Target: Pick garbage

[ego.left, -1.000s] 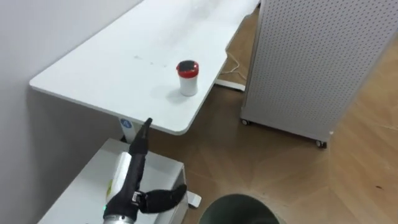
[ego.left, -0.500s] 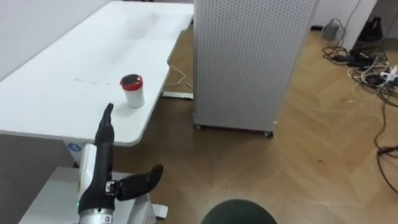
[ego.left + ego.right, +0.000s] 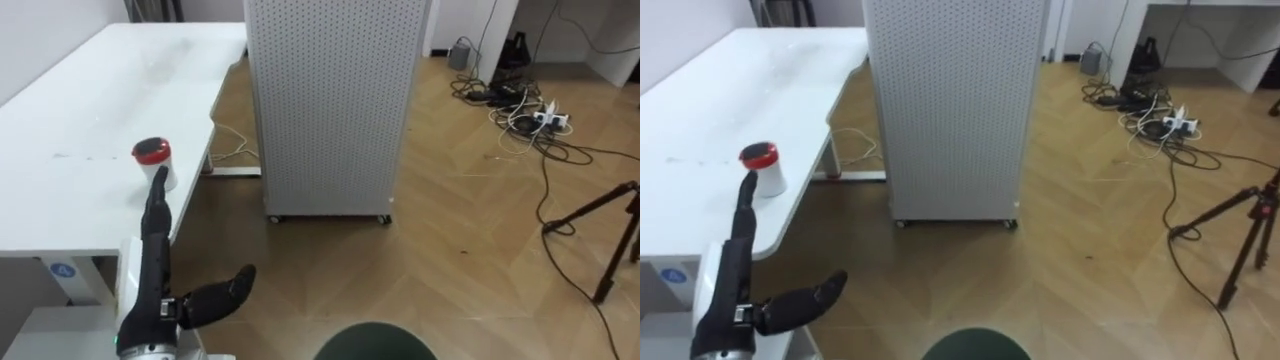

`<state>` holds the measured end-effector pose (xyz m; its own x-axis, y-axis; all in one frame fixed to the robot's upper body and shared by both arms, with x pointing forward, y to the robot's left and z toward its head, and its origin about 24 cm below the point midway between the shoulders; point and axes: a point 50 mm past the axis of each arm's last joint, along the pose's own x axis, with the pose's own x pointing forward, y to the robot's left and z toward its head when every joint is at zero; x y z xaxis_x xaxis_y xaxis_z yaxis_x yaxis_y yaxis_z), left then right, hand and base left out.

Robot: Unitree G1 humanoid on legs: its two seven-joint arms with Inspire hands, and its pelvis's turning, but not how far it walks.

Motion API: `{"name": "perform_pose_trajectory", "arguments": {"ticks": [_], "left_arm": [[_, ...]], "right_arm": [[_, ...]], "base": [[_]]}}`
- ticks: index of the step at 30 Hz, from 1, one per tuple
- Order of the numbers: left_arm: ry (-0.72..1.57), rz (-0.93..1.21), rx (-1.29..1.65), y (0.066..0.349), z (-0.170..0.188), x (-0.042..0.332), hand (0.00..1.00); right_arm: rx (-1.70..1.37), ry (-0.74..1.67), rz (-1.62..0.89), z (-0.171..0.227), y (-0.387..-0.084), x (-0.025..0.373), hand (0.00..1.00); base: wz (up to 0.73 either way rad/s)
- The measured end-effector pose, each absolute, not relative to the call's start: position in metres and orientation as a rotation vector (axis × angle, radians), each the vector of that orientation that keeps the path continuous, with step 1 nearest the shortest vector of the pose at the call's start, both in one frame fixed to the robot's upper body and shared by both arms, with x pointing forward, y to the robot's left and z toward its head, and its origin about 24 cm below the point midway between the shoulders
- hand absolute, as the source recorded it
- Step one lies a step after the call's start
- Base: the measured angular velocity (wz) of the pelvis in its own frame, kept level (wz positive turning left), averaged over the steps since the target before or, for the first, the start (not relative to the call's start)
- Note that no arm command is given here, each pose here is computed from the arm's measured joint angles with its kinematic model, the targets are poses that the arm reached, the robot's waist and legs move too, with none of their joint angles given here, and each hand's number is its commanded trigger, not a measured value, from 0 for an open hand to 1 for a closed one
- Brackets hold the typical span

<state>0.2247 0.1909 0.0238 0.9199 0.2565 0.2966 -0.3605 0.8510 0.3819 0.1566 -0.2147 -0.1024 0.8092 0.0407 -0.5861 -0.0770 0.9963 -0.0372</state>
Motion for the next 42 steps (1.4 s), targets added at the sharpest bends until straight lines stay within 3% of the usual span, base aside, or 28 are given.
{"name": "perform_pose_trajectory", "arguments": {"ticks": [13, 42], "left_arm": [[-0.231, 0.405, 0.452, 0.205, 0.024, 0.219, 0.00], [-0.272, 0.419, 0.444, 0.205, 0.029, 0.221, 0.00]], "right_arm": [[-0.069, 0.615, 0.036, -0.099, -0.221, 0.149, 1.00], [-0.070, 0.637, 0.070, -0.102, -0.213, 0.150, 1.00]], "base": [[-0.05], [0.04]]}}
